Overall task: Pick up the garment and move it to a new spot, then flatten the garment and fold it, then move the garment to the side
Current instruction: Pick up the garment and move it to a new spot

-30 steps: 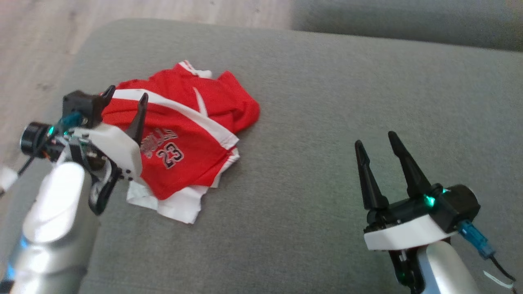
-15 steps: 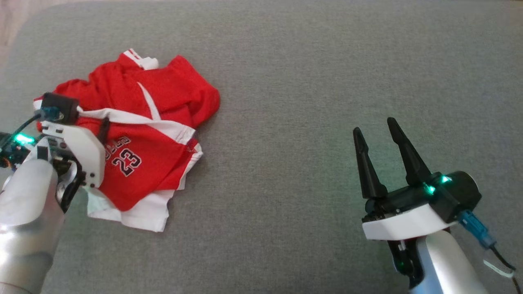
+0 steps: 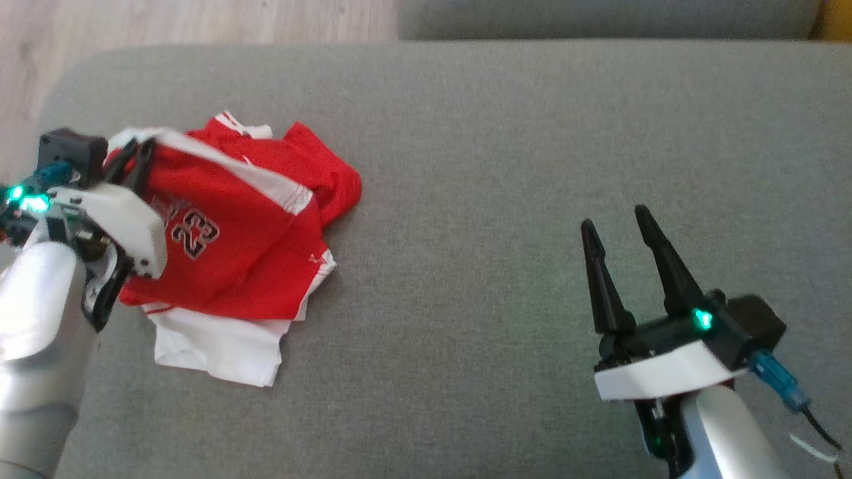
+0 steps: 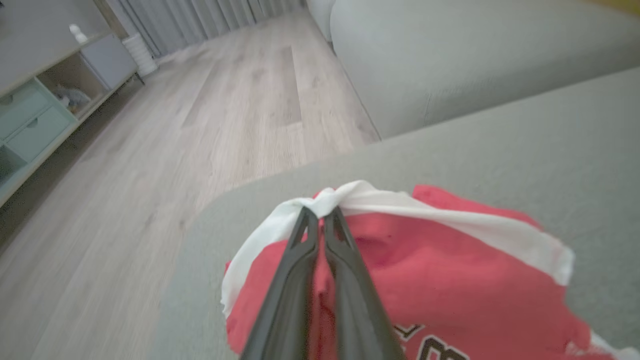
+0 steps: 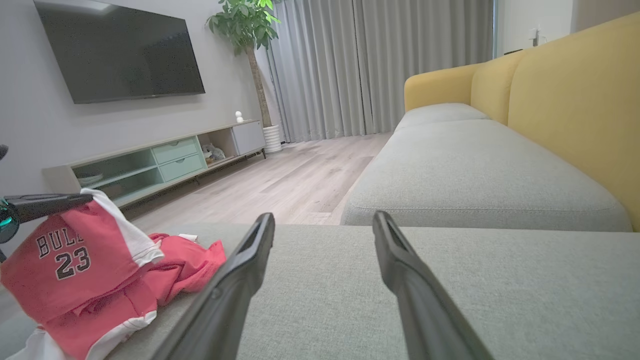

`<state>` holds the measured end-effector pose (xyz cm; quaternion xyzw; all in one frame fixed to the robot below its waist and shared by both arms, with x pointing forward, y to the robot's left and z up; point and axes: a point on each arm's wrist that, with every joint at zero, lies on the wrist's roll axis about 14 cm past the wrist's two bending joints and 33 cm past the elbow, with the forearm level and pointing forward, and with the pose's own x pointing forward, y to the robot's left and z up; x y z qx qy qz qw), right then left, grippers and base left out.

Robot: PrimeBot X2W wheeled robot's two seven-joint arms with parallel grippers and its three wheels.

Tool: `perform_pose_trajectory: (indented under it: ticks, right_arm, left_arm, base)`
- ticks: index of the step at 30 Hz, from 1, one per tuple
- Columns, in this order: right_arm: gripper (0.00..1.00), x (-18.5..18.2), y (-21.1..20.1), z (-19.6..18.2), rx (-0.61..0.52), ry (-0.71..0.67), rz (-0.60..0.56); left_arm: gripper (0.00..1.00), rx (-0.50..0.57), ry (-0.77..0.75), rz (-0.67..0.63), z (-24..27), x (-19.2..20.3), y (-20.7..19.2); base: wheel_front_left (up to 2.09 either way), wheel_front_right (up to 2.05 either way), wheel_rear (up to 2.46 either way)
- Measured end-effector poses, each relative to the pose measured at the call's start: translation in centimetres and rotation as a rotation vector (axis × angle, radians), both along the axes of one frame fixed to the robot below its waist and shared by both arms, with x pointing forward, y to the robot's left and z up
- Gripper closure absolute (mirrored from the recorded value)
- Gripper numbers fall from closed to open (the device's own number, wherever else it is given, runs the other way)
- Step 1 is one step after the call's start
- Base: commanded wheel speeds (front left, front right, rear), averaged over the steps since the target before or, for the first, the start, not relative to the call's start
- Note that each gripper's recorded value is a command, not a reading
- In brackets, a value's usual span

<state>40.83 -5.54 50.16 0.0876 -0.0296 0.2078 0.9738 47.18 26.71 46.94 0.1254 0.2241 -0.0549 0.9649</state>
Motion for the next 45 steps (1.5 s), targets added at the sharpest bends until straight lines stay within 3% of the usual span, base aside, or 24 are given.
perform_pose_trajectory:
  ticks: [10, 20, 31, 44, 45]
  right_arm:
    - [0.00, -2.6, -0.5, 2.1, 0.031, -0.036, -0.013]
    - [0.00, -4.0, -5.0, 2.9, 0.032, -0.059, -0.148]
    - [0.00, -5.4, -11.0, 4.4, 0.049, -0.096, -0.333]
    - [0.00, -6.4, -16.3, 4.4, 0.077, -0.076, -0.504]
    - [0.00, -6.4, -16.5, 4.5, 0.076, -0.077, -0.511]
  left_arm:
    - [1.00, -0.105, -0.393, -0.133, 12.4, -0.4, -5.4]
    - [1.00, -0.237, -0.614, -0.446, 19.2, -1.8, -18.4]
    - [1.00, -0.244, -0.603, -0.858, 19.2, -2.6, -32.5]
    - [1.00, -0.193, -0.526, -1.153, 15.4, -0.3, -44.3]
    - [0.84, -0.193, -0.535, -1.170, 15.4, -0.1, -45.0]
  base:
    - [0.00, 0.00, 0.00]
    - [0.00, 0.00, 0.00]
    - [0.00, 0.00, 0.00]
    - [0.00, 0.00, 0.00]
    - [0.00, 0.00, 0.00]
